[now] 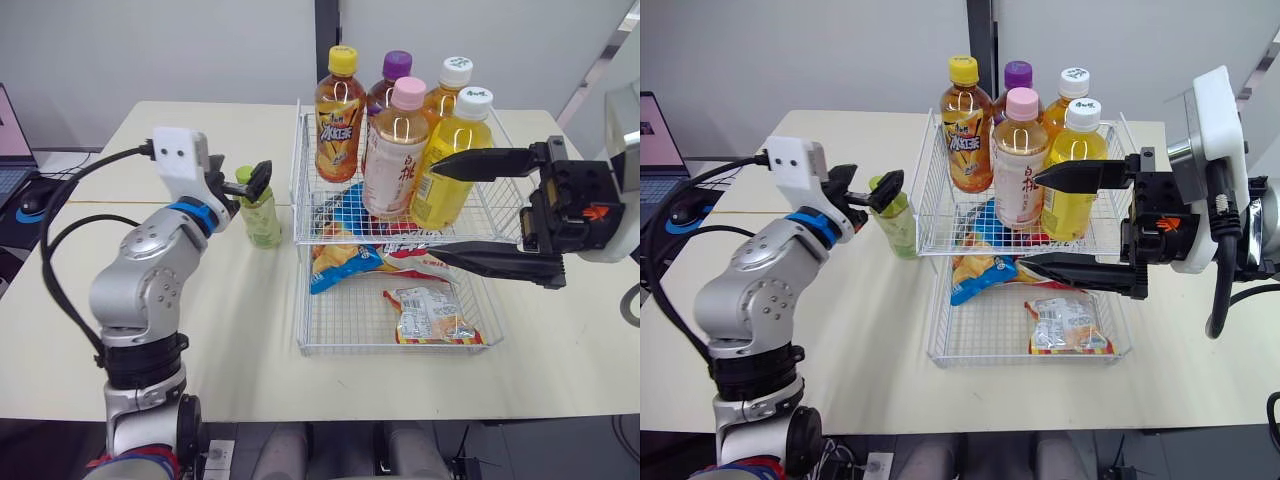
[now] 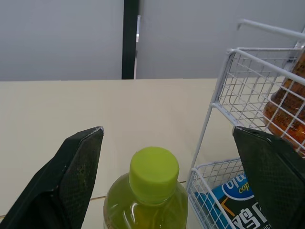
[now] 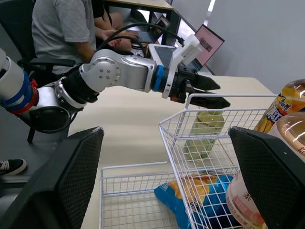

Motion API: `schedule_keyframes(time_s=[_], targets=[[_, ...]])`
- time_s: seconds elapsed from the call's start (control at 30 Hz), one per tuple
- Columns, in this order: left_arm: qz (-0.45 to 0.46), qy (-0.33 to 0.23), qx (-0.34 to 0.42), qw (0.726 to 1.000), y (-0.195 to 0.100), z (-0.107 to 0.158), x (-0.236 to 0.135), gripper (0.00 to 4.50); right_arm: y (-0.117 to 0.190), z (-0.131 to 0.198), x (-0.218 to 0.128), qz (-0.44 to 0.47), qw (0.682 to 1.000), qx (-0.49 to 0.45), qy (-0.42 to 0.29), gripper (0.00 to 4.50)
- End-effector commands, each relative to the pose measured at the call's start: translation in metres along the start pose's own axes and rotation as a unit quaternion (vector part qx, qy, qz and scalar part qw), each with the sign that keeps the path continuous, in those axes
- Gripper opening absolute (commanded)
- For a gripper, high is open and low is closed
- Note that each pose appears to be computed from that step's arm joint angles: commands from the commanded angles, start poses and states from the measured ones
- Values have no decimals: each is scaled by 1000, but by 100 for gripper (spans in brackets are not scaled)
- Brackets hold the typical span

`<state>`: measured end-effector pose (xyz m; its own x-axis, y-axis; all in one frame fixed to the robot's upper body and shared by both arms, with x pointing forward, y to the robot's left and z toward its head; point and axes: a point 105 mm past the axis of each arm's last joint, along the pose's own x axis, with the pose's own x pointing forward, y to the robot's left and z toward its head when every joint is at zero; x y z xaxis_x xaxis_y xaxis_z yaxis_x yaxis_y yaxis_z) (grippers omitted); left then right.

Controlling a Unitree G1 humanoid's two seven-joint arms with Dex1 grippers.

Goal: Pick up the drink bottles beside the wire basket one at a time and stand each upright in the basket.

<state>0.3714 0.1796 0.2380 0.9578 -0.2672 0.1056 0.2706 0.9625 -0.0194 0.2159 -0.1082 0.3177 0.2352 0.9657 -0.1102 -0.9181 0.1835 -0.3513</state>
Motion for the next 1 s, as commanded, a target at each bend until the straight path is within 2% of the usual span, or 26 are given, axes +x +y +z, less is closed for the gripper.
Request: schedule_keyframes(time_s=[0.03, 0.4, 0.43, 0.47, 0.67, 0.73, 0.9, 1.0], targets=[[9, -22, 17, 1000, 0, 11, 6, 449, 1, 11, -5, -12, 1000, -27, -9, 450], [-10, -18, 26, 999, -6, 6, 19, 449, 1, 10, -7, -17, 999, -27, -9, 450], [-11, -17, 27, 999, -6, 6, 20, 412, 2, 10, -8, -17, 999, -27, -9, 450], [-12, -17, 27, 999, -7, 5, 21, 397, 2, 10, -8, -17, 999, -27, -9, 450], [-23, -6, 22, 999, -13, -1, 26, 194, 2, 11, -9, -19, 999, -28, -9, 450], [-17, -6, 24, 1000, -11, -1, 25, 142, 2, 11, -10, -20, 999, -28, -8, 450], [-10, -10, 25, 1000, -6, 0, 14, 141, 0, 12, -12, -24, 999, -29, -9, 450], [-3, -22, 30, 999, 1, 11, 5, 141, -2, 12, -14, -31, 999, -33, -7, 450]])
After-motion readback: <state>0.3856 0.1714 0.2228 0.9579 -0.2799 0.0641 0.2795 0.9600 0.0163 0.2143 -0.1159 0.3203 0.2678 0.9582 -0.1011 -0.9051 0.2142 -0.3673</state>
